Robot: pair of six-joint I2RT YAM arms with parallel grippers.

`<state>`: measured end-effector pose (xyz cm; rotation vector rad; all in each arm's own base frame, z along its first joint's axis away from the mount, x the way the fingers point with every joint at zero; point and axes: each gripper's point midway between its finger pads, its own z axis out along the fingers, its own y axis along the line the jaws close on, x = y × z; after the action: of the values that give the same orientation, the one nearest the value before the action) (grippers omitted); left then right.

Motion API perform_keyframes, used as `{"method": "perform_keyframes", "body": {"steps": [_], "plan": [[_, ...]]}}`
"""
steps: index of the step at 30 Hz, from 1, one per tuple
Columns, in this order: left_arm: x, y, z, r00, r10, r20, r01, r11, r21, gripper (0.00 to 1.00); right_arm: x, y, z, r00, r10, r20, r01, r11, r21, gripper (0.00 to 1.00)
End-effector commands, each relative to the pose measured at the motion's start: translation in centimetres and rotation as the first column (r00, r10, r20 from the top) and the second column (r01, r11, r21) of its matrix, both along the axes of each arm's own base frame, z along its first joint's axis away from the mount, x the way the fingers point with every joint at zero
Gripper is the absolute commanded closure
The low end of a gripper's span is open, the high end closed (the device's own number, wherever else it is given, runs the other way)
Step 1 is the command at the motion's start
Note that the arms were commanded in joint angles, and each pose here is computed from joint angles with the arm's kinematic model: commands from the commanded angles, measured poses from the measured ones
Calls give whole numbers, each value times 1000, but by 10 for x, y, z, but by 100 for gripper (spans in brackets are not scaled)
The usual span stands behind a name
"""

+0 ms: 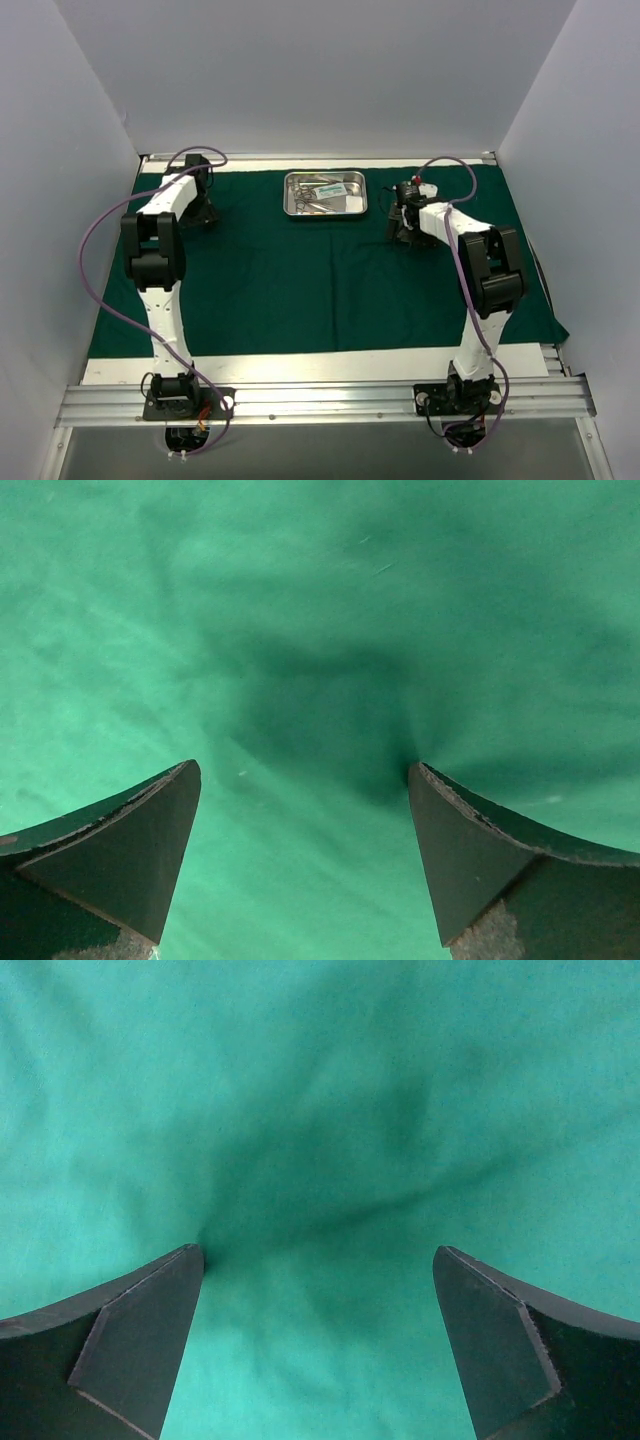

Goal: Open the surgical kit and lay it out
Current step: Adjust the surgical kit at the center of the board, then smooth out the surgical kit at the center of the board.

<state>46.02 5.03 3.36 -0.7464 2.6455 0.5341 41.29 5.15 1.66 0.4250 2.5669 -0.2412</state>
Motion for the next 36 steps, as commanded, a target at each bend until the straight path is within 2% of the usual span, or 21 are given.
{"method": "perform_keyframes", "body": {"steps": [1, 7, 8, 10, 14, 21, 31, 36], "plan": [[-16, 3, 38, 1000, 0, 27, 0, 1000, 13, 6, -23, 9, 40, 999, 50, 11, -49, 998, -51, 5], [-43, -25, 72, 991, -13, 133, 19, 999, -42, 6, -53, 54, 61, 989, 137, 61, -137, 991, -8, 5], [-61, -27, 59, 995, -6, 100, 11, 999, -52, 6, -63, 57, 54, 988, 145, 45, -145, 989, -8, 5], [-71, -38, 64, 991, -17, 135, 27, 997, -70, 6, -74, 69, 51, 986, 161, 47, -161, 987, 4, 6], [-107, -57, 35, 996, -60, 68, 67, 992, -108, 6, -95, 80, 31, 982, 189, 10, -190, 982, 17, 6], [-131, -64, 7, 996, -92, -9, 90, 988, -126, 6, -120, 94, 7, 972, 232, -28, -230, 972, 55, 6], [-175, -62, -24, 980, -98, -174, 74, 987, -143, 6, -164, 81, -17, 963, 230, -138, -223, 973, 61, 6], [-189, -59, -26, 971, -98, -218, 69, 988, -137, 6, -182, 72, -18, 959, 220, -181, -213, 975, 59, 6]]}}
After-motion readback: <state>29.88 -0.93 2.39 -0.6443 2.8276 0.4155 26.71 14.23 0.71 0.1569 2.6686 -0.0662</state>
